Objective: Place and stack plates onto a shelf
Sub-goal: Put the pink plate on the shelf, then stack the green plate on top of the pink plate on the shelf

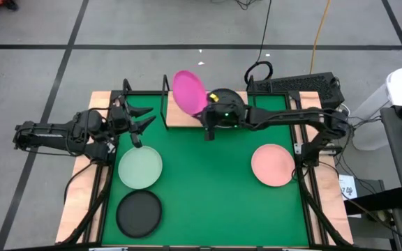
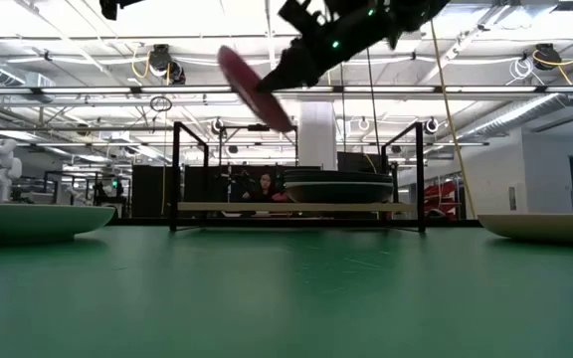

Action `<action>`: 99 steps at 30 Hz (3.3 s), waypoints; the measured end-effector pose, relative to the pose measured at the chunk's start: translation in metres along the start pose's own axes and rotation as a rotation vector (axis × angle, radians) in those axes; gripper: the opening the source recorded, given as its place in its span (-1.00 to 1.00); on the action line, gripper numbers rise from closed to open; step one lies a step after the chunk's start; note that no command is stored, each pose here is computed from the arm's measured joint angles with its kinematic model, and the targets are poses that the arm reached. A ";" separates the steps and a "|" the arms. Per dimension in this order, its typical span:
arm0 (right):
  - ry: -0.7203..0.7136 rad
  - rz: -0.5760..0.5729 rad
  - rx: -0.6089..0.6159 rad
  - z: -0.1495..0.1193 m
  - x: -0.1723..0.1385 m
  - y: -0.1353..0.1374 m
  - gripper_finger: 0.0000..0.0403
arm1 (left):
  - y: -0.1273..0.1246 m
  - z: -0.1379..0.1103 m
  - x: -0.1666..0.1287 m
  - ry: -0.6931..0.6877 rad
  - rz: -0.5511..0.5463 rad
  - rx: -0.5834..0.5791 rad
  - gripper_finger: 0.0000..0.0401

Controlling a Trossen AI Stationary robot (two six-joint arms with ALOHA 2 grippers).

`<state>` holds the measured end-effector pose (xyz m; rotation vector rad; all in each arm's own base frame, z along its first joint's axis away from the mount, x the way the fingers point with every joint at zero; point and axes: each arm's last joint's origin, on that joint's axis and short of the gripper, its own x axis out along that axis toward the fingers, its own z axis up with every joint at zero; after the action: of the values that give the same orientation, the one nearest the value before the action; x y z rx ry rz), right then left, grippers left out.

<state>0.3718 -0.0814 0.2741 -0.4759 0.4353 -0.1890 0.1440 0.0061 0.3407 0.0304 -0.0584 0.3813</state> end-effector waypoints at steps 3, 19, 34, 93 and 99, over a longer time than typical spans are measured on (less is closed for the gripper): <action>-0.014 0.031 0.003 -0.011 0.017 0.003 -1.00 | 0.000 -0.002 0.000 0.018 -0.001 0.007 -0.22; 0.009 0.139 0.099 -0.043 0.047 0.009 -1.00 | 0.000 -0.006 0.000 0.054 -0.002 0.008 -0.22; 0.108 0.136 0.172 -0.060 0.046 -0.003 -1.00 | 0.000 -0.007 0.000 0.069 -0.003 0.001 -0.22; 0.042 0.098 0.149 -0.046 0.051 0.014 -0.49 | 0.003 -0.010 0.001 0.098 0.026 -0.018 -0.22; -0.068 0.172 0.060 0.016 -0.009 0.028 -0.53 | 0.002 -0.017 0.000 0.165 0.017 -0.048 -0.22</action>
<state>0.3734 -0.0479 0.2760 -0.3828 0.4012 -0.0196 0.1439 0.0091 0.3236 -0.0489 0.0947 0.3978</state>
